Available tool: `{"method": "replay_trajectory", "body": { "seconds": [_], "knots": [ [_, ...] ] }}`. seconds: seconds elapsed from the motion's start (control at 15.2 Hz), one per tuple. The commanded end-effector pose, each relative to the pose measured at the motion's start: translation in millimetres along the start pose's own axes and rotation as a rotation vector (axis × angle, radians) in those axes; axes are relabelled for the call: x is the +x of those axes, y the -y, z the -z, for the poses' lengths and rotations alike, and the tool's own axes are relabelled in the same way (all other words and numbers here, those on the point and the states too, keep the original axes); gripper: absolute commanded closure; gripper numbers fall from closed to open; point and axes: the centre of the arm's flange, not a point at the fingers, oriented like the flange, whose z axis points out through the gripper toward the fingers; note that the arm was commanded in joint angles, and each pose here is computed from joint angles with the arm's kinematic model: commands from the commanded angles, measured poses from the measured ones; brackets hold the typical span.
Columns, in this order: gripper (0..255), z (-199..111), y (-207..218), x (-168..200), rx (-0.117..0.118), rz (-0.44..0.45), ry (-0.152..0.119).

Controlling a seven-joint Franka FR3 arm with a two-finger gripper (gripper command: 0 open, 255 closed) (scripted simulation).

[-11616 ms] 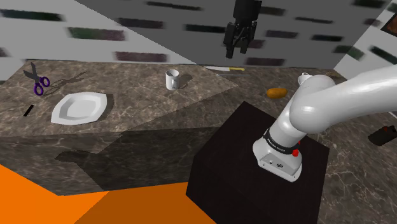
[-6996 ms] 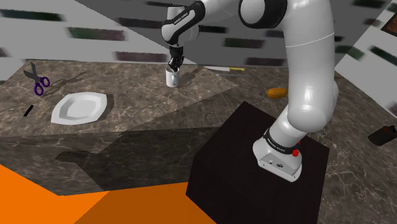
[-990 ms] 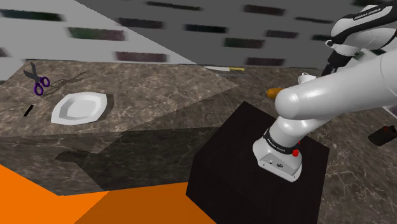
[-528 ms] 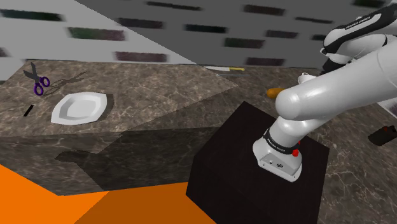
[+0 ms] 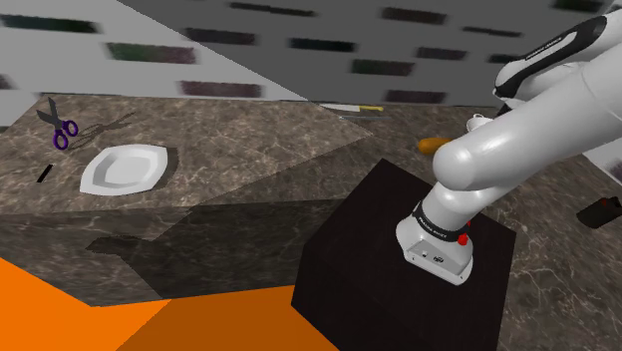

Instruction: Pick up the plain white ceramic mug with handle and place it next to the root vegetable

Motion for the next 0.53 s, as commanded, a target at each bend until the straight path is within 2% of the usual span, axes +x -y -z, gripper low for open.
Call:
{"method": "replay_trajectory", "body": {
  "seconds": [0.0, 0.46],
  "knots": [
    [255, -11, 0, 0, -0.001, 0.000, 0.001],
    [255, -48, -1, 1, -0.001, 0.000, 0.001]
  ]
}}
